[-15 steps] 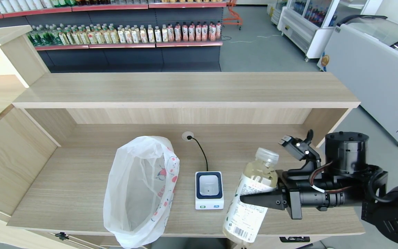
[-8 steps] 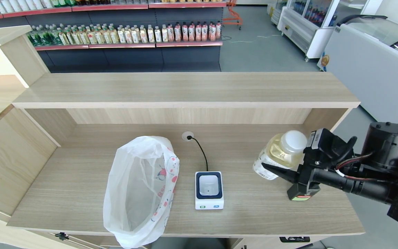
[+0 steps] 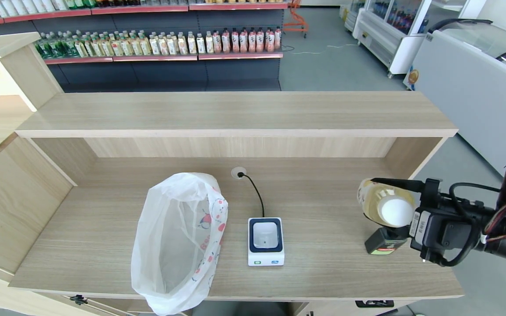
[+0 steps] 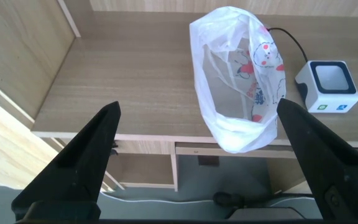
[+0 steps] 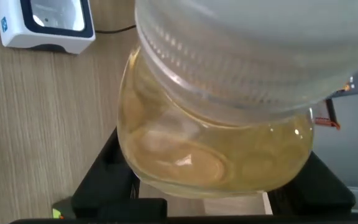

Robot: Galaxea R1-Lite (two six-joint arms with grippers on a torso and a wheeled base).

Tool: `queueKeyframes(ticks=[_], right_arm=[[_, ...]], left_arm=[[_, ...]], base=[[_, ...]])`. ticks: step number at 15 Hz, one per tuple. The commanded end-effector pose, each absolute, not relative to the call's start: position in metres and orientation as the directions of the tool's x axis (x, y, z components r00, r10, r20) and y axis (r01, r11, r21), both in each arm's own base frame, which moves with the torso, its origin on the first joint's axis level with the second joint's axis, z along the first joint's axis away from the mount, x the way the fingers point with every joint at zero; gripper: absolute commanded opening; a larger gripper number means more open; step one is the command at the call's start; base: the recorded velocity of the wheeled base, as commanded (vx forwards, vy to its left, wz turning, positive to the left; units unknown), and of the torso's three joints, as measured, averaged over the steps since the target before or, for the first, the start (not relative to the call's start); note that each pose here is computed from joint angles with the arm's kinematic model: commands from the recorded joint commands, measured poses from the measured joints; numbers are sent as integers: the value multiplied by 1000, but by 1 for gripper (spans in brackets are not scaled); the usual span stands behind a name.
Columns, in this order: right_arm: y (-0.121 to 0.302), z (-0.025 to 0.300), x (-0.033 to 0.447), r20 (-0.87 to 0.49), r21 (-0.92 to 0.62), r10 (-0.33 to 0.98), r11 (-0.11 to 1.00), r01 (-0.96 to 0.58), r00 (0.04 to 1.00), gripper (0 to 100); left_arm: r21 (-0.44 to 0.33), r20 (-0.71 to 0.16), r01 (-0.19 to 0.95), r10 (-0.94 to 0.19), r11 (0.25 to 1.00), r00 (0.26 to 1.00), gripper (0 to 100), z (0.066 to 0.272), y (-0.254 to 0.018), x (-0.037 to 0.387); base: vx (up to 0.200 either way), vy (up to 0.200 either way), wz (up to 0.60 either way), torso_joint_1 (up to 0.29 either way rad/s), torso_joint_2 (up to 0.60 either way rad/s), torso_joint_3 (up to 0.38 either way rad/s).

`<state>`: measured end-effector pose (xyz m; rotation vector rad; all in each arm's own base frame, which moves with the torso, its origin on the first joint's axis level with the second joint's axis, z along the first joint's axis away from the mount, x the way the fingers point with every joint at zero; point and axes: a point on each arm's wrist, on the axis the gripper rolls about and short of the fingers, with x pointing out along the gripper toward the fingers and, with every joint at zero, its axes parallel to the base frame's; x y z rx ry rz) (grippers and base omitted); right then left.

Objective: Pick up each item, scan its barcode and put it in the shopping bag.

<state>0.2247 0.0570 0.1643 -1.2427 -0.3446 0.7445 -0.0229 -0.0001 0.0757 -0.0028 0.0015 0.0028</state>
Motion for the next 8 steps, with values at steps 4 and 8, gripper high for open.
queueKeyframes(ticks=[4, 8], right_arm=[[56, 178, 203, -103, -963, 688, 113, -247, 718, 0], [69, 160, 195, -132, -959, 736, 74, -272, 664, 0]], left_arm=[[-3, -2, -3, 3, 1000, 1000, 100, 76, 0, -23], [-3, -2, -3, 3, 1000, 1000, 100, 76, 0, -23]], base=[[0, 0, 0, 0, 0, 0], [0, 0, 0, 0, 0, 0]])
